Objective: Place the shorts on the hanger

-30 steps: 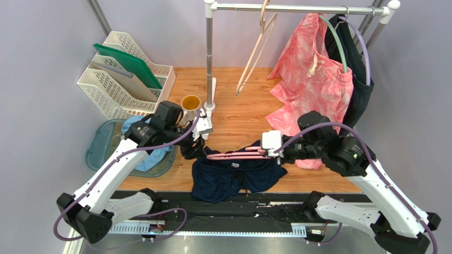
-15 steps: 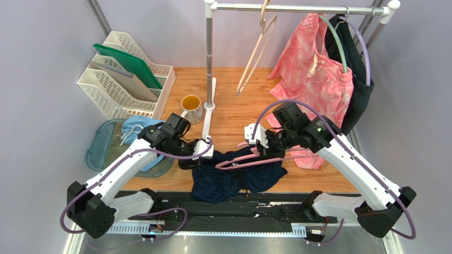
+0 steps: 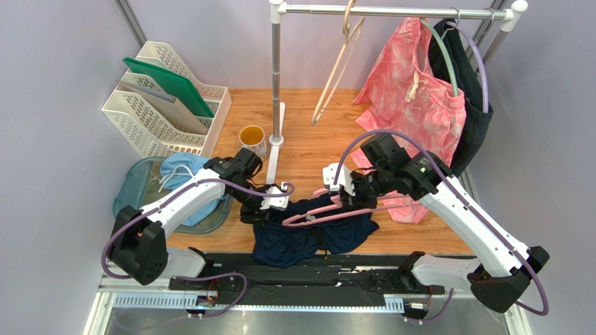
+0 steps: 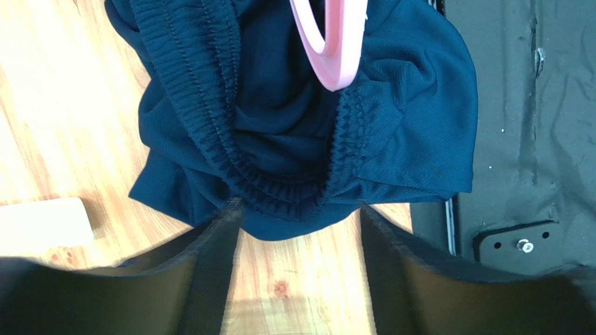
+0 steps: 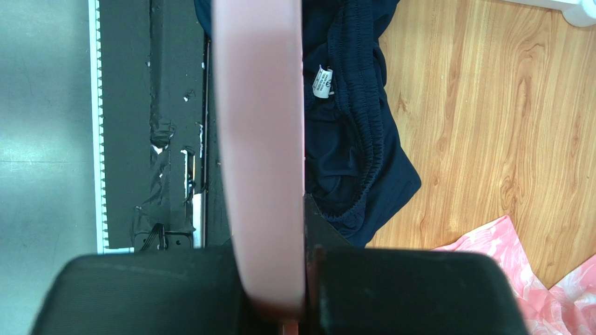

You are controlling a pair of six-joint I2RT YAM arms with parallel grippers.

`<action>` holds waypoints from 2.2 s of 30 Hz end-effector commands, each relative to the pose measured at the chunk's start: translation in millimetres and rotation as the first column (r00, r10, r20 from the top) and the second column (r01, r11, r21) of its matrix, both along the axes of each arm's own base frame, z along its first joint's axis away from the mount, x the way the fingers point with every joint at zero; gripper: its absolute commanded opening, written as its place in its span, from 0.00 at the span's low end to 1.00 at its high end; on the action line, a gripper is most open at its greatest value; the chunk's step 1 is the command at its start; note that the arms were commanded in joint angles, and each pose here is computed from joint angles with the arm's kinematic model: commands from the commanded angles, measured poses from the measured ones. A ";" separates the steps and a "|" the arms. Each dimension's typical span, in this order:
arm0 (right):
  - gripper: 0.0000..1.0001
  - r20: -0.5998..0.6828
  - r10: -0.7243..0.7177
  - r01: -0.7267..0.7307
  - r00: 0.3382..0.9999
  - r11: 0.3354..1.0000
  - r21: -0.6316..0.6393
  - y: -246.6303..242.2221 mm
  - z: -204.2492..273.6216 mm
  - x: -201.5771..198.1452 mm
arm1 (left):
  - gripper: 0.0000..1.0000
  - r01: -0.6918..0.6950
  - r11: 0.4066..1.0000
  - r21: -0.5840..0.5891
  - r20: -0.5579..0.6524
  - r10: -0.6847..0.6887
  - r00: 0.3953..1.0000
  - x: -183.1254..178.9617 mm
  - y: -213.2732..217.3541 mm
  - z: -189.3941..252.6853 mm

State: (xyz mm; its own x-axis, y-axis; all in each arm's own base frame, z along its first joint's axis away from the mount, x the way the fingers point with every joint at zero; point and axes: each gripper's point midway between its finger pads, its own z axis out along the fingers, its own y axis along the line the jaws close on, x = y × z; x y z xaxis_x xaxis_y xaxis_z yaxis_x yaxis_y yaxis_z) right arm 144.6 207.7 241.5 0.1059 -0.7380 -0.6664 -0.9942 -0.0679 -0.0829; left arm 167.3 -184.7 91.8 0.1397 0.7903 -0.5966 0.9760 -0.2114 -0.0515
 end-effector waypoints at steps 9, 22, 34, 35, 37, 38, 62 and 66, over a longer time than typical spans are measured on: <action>0.00 -0.002 -0.029 0.029 1.000 0.998 0.062 11.0 2.1 11.3 | 0.53 -0.084 0.996 -0.025 -0.074 0.082 0.994 11.7 -18.2 4.2; 0.00 -0.003 -0.040 0.040 0.999 0.991 0.132 18.7 1.4 17.3 | 0.00 -0.093 0.992 -0.084 -0.048 0.089 0.995 4.8 -24.1 44.5; 0.00 -0.015 0.018 -0.013 1.000 0.961 0.275 54.4 9.7 28.4 | 0.00 -0.055 0.978 -0.202 0.036 0.064 0.997 -7.9 -52.3 116.4; 0.00 -0.037 0.023 -0.011 0.999 0.960 0.278 55.1 3.1 26.1 | 0.00 -0.055 0.977 -0.206 0.041 0.065 0.997 -7.7 -54.2 118.3; 0.00 -0.027 0.035 -0.025 0.999 0.954 0.300 60.0 0.8 27.8 | 0.00 -0.055 0.975 -0.215 0.053 0.068 0.996 -6.1 -57.5 122.6; 0.00 -0.036 0.051 -0.037 0.998 0.950 0.310 62.7 -1.3 25.9 | 0.00 -0.054 0.975 -0.216 0.057 0.067 0.996 -5.9 -59.1 123.4; 0.00 -0.014 0.100 -0.086 0.995 0.914 0.396 69.2 -5.7 23.7 | 0.81 -0.263 0.948 -0.179 -0.028 0.262 0.965 -12.7 -25.4 64.7; 0.00 0.006 0.109 -0.102 0.994 0.905 0.412 69.6 0.2 21.6 | 0.74 -0.281 0.940 -0.194 -0.026 0.281 0.959 -0.5 -45.5 57.6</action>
